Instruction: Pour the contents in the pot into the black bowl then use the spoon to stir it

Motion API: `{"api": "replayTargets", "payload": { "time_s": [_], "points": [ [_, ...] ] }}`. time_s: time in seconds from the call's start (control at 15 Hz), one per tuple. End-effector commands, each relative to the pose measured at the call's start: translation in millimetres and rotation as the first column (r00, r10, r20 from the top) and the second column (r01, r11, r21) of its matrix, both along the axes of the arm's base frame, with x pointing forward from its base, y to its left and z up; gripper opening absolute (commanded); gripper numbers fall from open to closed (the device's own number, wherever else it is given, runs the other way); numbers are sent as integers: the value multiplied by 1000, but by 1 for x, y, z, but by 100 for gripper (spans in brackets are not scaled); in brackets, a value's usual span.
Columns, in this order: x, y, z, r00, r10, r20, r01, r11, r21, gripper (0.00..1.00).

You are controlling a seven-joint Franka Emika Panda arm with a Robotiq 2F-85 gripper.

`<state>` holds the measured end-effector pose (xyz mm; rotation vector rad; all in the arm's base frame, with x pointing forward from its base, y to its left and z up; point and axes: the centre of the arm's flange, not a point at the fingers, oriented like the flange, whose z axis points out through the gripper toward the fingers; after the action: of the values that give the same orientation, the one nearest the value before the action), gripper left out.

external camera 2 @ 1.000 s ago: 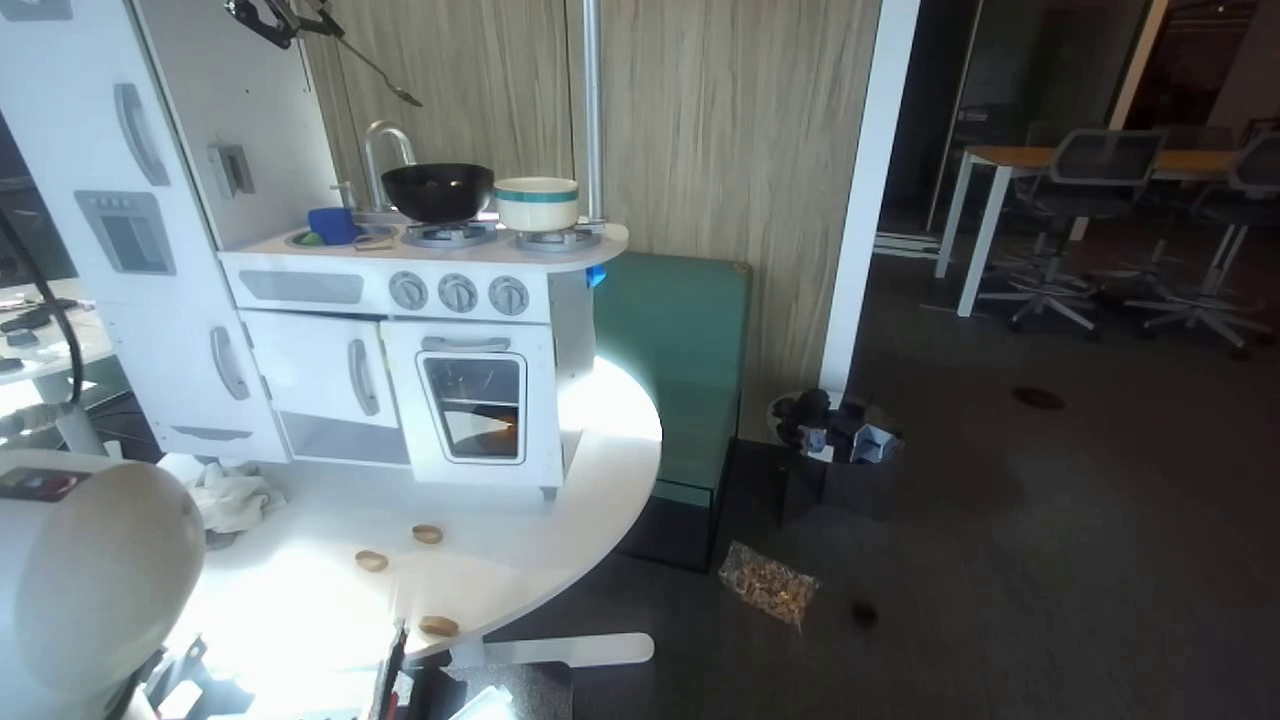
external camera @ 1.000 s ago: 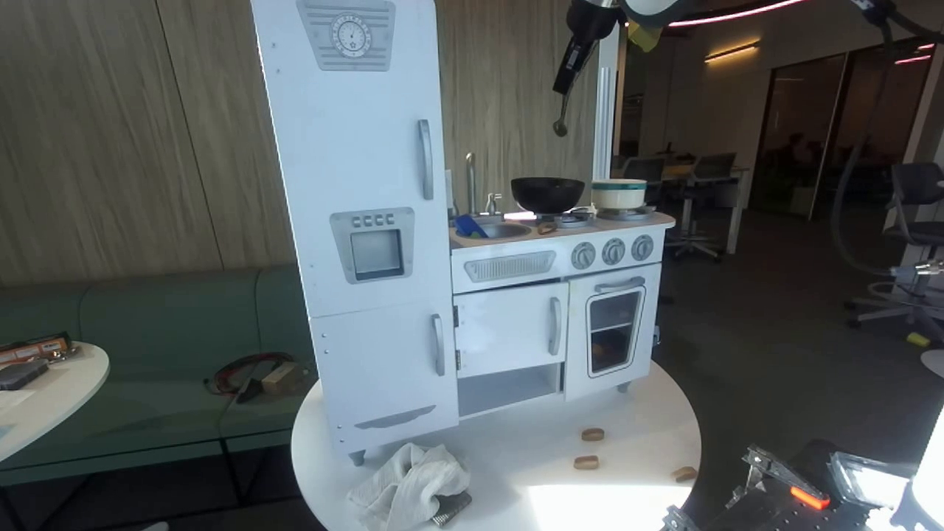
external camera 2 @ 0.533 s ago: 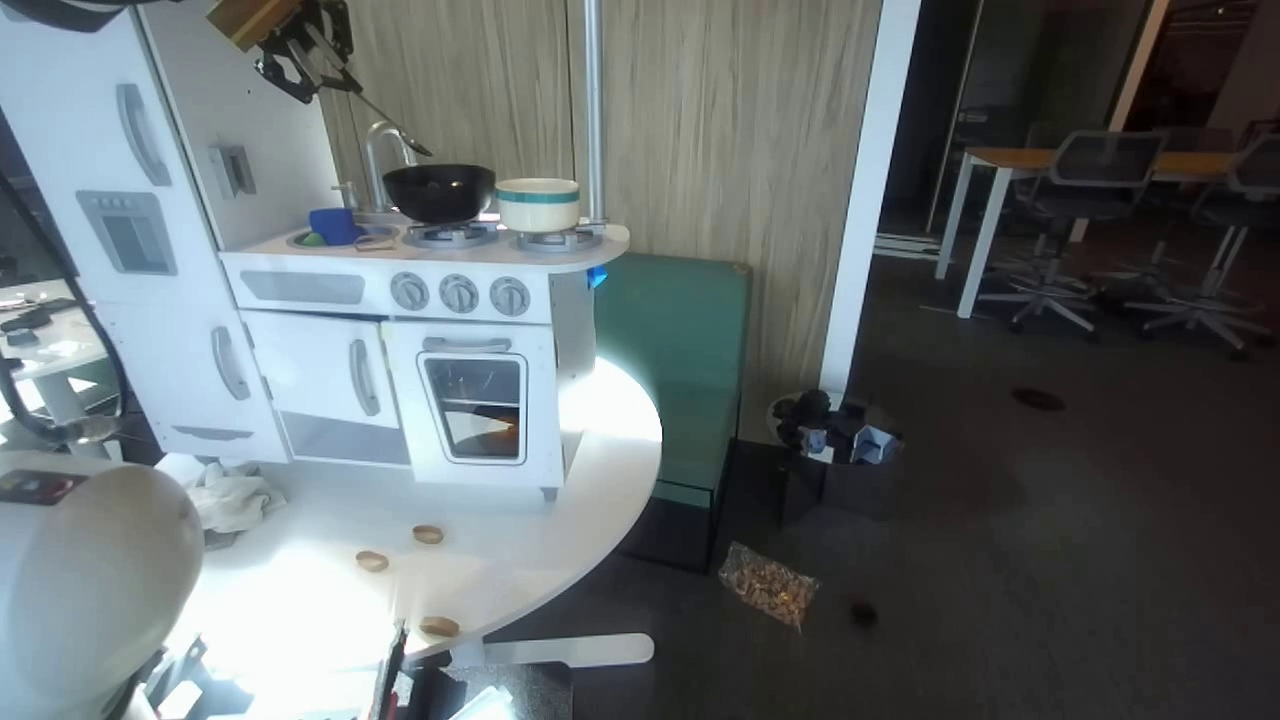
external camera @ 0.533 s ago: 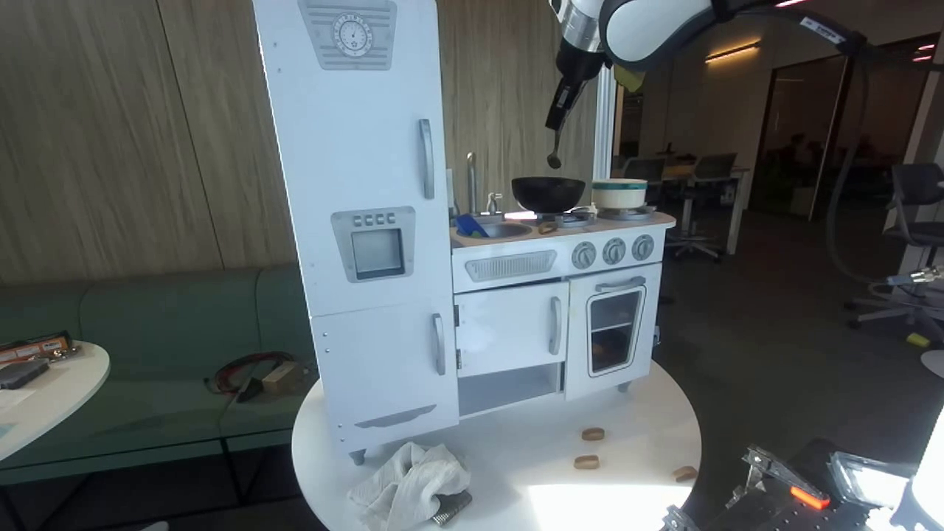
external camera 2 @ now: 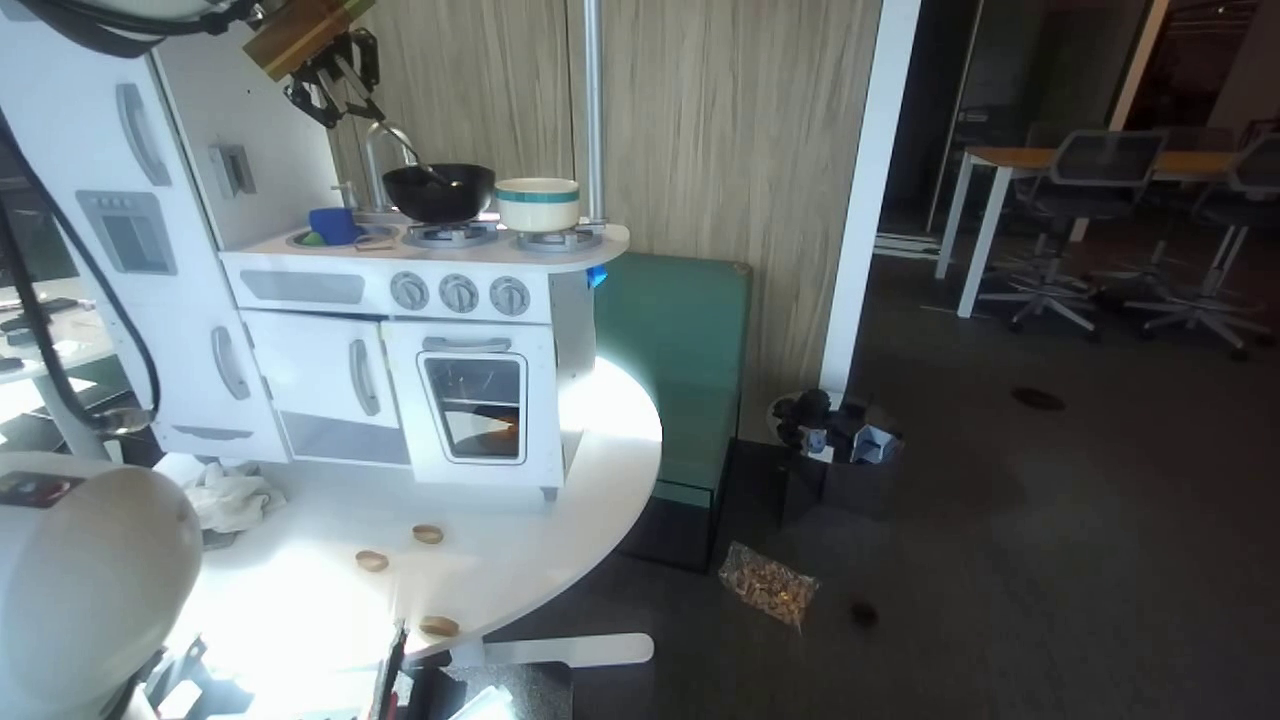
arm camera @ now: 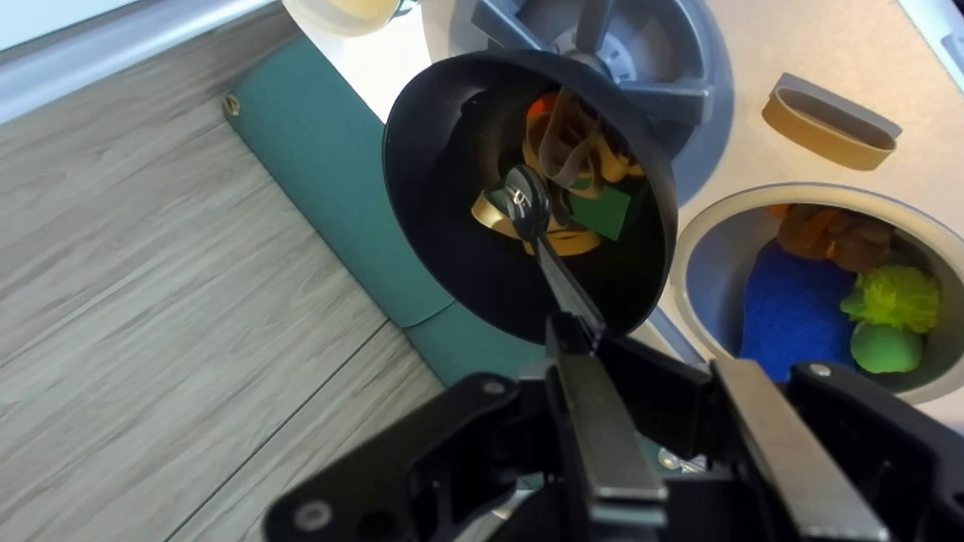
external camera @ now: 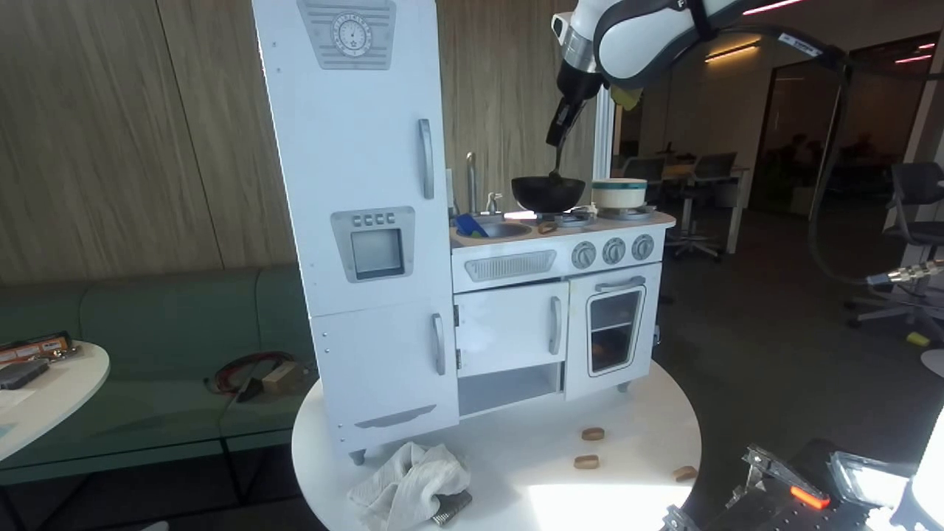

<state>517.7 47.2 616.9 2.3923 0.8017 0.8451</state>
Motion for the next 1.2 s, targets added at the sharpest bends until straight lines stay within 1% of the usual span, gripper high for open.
{"api": "replayTargets", "payload": {
  "time_s": [0.0,0.27,0.4,0.53,1.13],
  "points": [
    [13,-13,0,1000,13,8,-14,999,42,4],
    [22,-19,-12,1000,10,-19,-8,997,73,4],
    [21,-20,-15,1000,3,-30,0,997,83,4],
    [17,-22,-16,998,-15,-58,21,995,97,4],
    [-8,-34,-13,994,-92,-53,97,989,110,4]
  ]
}}
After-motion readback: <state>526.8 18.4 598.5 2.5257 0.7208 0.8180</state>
